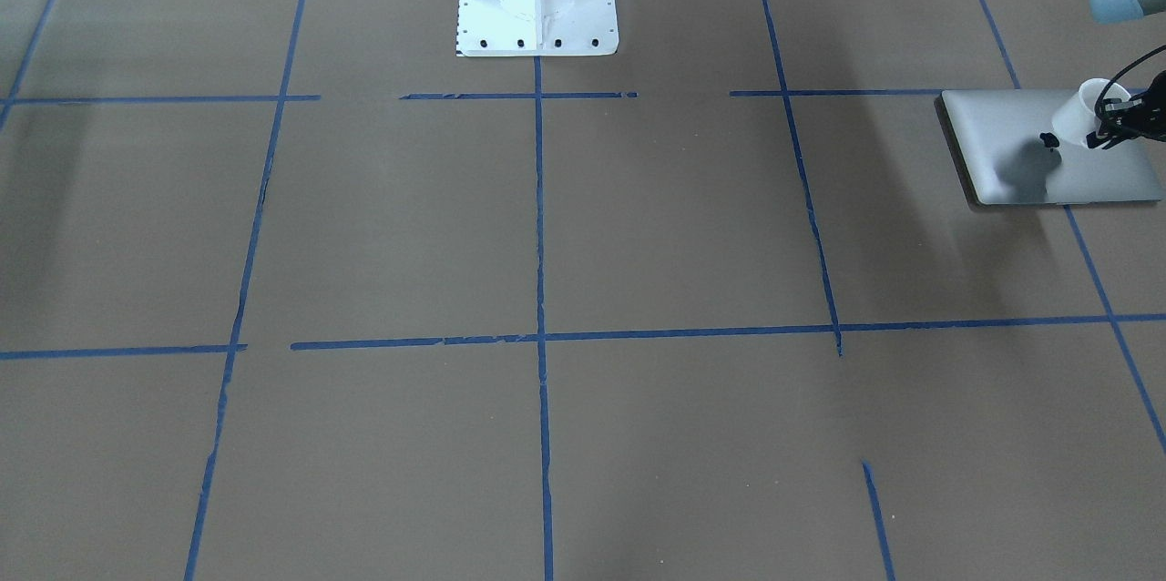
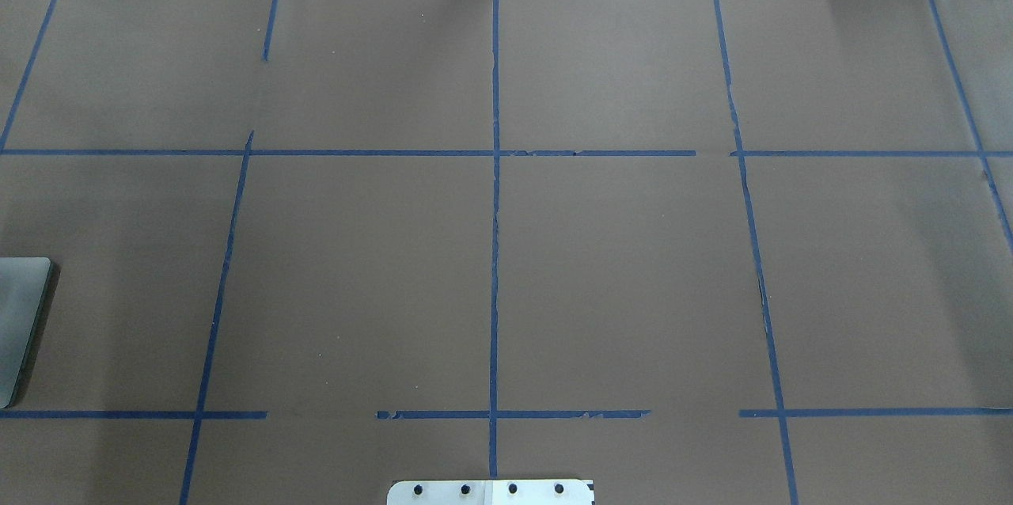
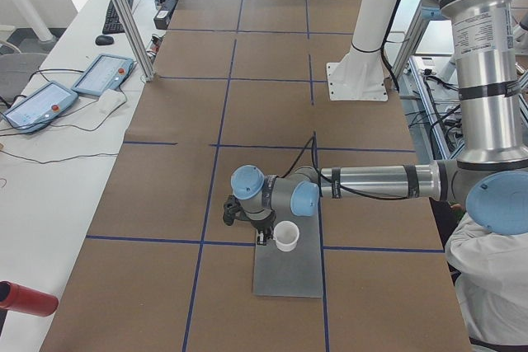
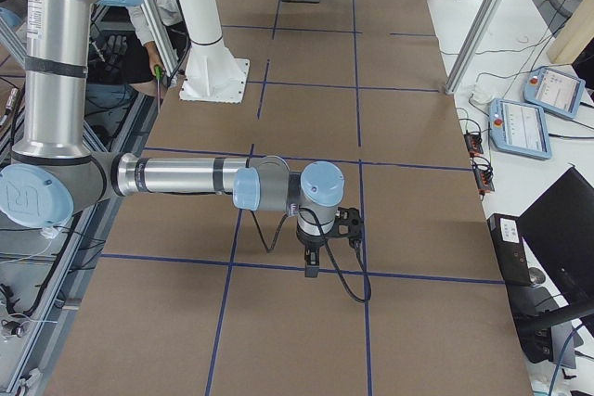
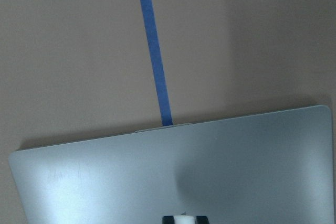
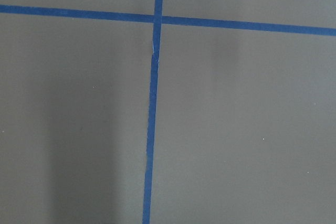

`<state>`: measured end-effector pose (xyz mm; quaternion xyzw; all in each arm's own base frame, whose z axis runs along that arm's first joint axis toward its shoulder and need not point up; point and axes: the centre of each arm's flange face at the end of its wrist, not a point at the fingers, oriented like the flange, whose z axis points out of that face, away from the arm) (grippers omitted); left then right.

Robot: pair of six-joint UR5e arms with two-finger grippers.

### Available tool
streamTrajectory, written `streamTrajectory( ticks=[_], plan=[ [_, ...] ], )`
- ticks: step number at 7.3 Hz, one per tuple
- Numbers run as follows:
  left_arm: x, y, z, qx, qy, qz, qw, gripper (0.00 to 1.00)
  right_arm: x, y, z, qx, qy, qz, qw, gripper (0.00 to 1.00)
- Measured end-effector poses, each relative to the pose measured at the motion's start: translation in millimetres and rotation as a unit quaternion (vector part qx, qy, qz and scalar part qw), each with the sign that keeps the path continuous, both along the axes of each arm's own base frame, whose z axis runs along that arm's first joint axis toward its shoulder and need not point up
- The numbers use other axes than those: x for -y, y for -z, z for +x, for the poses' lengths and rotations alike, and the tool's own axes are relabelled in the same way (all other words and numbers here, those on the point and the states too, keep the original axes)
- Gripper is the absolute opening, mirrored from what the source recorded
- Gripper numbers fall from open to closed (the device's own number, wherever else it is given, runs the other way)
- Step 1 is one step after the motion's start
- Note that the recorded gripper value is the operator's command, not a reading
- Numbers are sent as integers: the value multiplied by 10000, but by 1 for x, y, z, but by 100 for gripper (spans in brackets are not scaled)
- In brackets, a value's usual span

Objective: Place cup on laptop

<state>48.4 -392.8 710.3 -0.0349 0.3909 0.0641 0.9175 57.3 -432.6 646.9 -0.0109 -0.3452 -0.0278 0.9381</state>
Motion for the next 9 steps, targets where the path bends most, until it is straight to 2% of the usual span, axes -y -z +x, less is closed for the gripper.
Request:
streamTrajectory(
  ticks=[2, 4, 5, 6, 7, 9],
  plan=[
    [-10, -21, 0, -50, 227, -12, 9997, 0, 0, 0, 0, -2, 0, 3, 10000, 100],
    [-9, -20, 5, -89, 430, -77, 9990, 0, 0, 1, 0, -1, 0, 5, 10000, 100],
    [-9, -18, 11, -99, 460, -123, 9988, 23, 0, 1, 0, 1, 0, 6, 10000, 100],
    [-9, -17, 14, -104, 465, -140, 9988, 58, 0, 0, 0, 3, 0, 5, 10000, 100],
    [-9, -17, 16, -105, 460, -139, 9988, 100, 0, 0, 0, 3, 0, 3, 10000, 100],
    [-7, -13, 17, -119, 439, -100, 9989, 100, 0, 1, 0, 2, 0, 5, 10000, 100]
  ],
)
